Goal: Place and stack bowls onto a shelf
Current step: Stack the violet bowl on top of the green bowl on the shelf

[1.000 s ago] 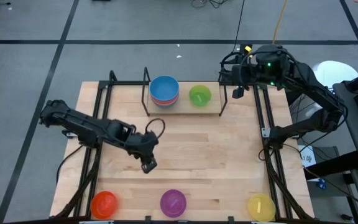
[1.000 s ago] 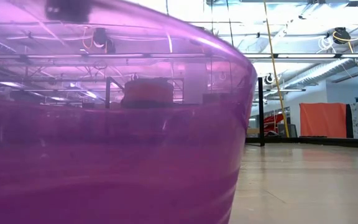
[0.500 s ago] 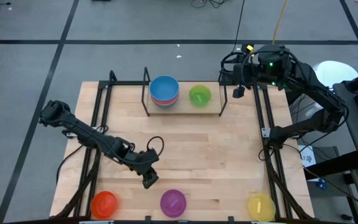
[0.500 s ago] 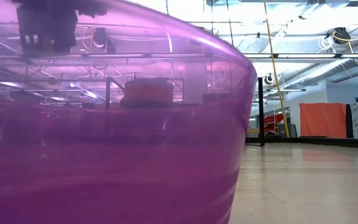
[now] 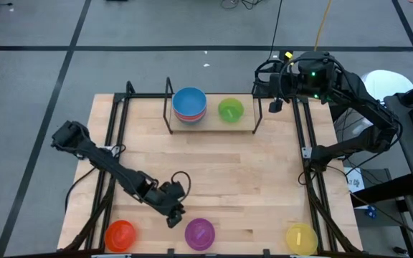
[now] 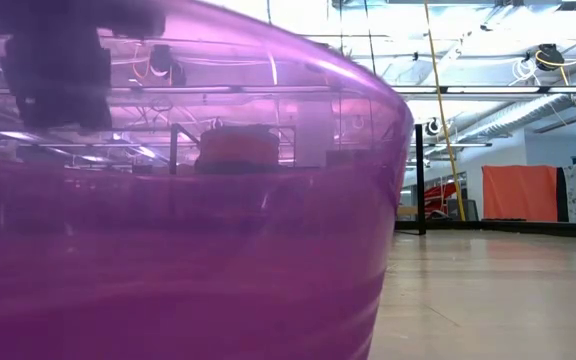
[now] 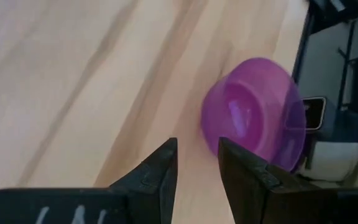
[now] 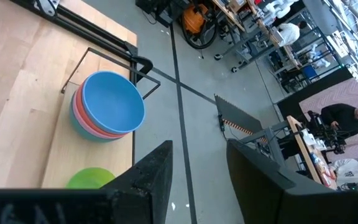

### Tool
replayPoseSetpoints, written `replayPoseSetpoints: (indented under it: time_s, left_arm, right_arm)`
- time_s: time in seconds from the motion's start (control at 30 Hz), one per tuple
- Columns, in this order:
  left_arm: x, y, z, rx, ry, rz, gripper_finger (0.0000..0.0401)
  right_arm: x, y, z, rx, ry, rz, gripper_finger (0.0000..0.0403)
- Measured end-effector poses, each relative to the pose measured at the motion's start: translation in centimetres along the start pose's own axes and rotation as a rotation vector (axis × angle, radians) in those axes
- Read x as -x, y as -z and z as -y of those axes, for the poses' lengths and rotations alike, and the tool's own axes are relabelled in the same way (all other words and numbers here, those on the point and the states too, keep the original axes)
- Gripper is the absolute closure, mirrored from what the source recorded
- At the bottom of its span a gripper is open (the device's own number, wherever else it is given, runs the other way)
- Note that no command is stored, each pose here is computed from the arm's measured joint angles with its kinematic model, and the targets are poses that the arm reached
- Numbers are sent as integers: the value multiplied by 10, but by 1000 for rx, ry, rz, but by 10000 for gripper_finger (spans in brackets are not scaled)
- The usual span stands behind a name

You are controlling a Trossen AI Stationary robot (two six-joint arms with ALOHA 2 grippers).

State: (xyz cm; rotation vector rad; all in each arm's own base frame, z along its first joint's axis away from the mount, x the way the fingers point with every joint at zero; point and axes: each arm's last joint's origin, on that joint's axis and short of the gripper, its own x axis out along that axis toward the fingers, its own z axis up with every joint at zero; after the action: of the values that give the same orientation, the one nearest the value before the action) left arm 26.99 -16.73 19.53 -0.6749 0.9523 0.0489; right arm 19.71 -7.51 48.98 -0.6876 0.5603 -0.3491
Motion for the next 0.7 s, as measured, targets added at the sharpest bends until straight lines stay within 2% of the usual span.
replayPoseSetpoints:
  time_s: [0.23, 0.33, 0.7]
  left_arm:
    - [-24, 4, 0, 10, 11, -11, 281]
    - [-32, 6, 3, 9, 50, -12, 281]
    - [-53, 17, 5, -18, 81, -19, 281]
  right_arm:
    - [0, 0, 0, 1, 0, 0, 257]
    - [0, 0, 0, 1, 0, 0, 257]
    - [0, 0, 0, -2, 0, 0, 257]
